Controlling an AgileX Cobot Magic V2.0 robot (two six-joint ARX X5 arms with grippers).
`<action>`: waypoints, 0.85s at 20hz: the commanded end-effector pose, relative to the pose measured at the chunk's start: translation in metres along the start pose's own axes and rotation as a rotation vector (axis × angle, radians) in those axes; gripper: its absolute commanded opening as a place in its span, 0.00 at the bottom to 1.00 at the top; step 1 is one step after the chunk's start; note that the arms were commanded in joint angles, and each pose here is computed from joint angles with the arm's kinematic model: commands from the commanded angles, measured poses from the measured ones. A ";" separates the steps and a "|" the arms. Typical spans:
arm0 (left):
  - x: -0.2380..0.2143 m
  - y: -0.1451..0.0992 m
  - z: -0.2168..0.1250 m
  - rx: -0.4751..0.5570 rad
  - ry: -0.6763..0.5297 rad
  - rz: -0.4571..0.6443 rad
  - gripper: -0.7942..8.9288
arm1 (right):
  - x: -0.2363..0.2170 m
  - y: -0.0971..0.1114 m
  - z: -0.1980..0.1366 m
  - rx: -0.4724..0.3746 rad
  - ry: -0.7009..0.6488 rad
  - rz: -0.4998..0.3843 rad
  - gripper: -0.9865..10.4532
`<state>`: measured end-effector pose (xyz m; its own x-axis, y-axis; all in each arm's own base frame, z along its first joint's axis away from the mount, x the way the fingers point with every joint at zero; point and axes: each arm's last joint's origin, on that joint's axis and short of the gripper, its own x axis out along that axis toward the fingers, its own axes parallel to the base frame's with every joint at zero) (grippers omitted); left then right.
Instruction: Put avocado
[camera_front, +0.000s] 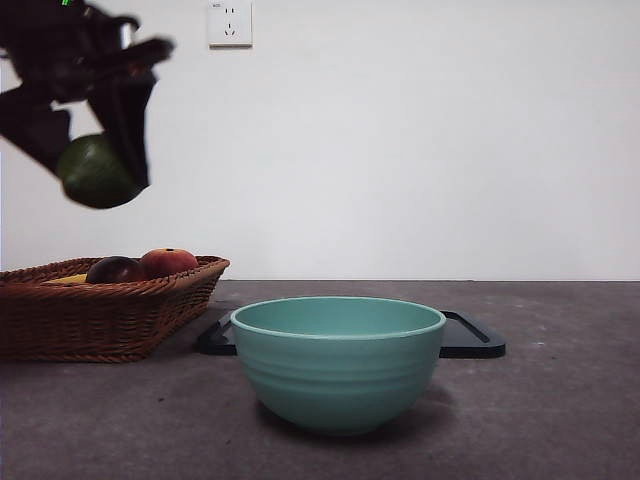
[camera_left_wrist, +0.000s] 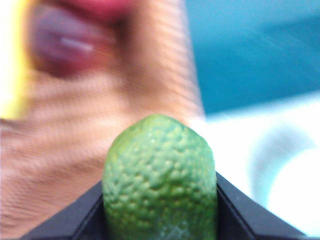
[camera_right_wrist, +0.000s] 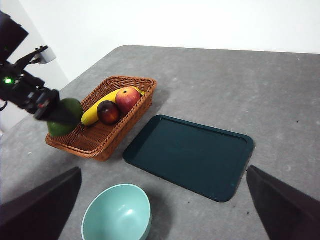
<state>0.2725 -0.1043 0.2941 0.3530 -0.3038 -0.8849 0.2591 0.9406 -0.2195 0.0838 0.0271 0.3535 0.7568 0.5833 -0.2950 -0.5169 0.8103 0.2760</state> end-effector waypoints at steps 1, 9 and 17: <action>-0.002 -0.031 -0.006 0.070 0.030 -0.096 0.23 | -0.002 0.002 0.004 -0.001 -0.018 0.010 0.61; 0.025 -0.126 -0.039 0.343 0.120 -0.247 0.23 | -0.002 0.002 0.004 0.000 -0.017 0.010 0.61; 0.094 -0.156 -0.049 0.413 0.209 -0.206 0.23 | -0.002 0.002 0.004 0.003 -0.010 0.009 0.61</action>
<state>0.2207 -0.2655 0.2253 0.0769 -0.3976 -0.9143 0.6495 0.7158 -0.2566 0.0837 0.0271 0.3533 0.7560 0.5831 -0.2972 -0.5160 0.8104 0.2774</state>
